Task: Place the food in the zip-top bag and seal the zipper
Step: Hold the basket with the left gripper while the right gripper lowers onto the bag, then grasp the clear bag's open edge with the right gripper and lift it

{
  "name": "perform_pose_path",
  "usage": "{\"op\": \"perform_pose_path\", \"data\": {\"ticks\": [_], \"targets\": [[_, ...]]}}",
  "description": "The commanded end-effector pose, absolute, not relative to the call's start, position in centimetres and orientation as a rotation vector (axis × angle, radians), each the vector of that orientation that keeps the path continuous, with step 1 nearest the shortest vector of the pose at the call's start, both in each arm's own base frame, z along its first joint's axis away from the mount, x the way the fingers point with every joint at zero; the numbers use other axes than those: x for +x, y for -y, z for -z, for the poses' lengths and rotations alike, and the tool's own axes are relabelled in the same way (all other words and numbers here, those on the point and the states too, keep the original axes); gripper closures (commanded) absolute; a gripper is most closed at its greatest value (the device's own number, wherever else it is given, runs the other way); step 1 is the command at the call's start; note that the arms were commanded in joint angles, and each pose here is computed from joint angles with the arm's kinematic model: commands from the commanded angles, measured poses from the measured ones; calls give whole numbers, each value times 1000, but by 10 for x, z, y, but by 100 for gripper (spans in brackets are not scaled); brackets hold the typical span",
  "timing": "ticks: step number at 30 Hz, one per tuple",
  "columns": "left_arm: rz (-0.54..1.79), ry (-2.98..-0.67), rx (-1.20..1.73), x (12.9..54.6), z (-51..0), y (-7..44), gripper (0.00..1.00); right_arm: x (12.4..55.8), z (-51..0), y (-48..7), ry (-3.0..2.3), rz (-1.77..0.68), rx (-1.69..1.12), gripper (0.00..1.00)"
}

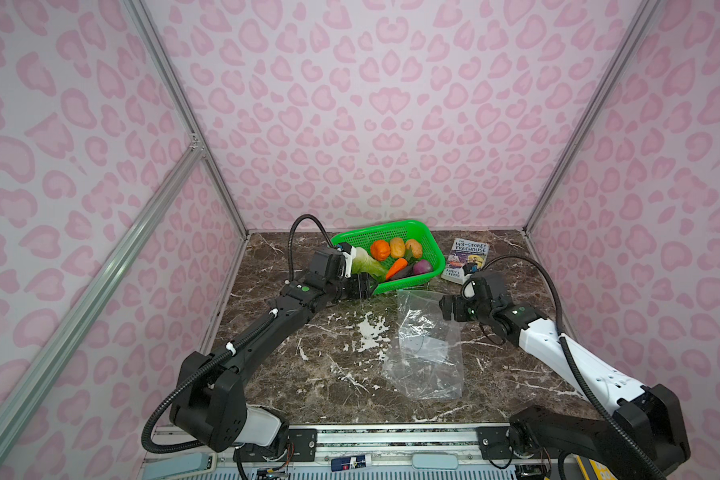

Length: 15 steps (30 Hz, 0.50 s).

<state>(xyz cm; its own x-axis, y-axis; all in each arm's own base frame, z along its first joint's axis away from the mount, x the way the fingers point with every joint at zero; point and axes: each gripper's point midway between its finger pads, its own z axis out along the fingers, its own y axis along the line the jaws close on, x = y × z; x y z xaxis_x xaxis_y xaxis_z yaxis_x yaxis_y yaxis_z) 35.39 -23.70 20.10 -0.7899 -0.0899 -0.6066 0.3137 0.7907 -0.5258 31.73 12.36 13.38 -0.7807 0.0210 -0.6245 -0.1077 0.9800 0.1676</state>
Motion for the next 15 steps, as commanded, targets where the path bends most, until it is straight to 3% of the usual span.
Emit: {"op": "perform_pose_path", "data": {"ticks": [1, 9, 10, 12, 14, 15], "targets": [[874, -2317, 150, 360, -203, 244, 29, 308, -101, -118, -2546, -241, 61, 3], [885, -2329, 149, 361, -198, 248, 29, 310, -44, -145, -2682, -310, 18, 3], [881, -2329, 146, 360, -198, 248, 29, 312, -42, -148, -2680, -321, 20, 8], [872, -2326, 146, 359, -198, 246, 29, 315, -39, -154, -2679, -349, 9, 45], [865, -2325, 140, 358, -198, 244, 29, 317, -36, -152, -2690, -322, 15, 100], [861, -2324, 137, 358, -199, 243, 29, 317, -37, -150, -2689, -304, 5, 100]]}}
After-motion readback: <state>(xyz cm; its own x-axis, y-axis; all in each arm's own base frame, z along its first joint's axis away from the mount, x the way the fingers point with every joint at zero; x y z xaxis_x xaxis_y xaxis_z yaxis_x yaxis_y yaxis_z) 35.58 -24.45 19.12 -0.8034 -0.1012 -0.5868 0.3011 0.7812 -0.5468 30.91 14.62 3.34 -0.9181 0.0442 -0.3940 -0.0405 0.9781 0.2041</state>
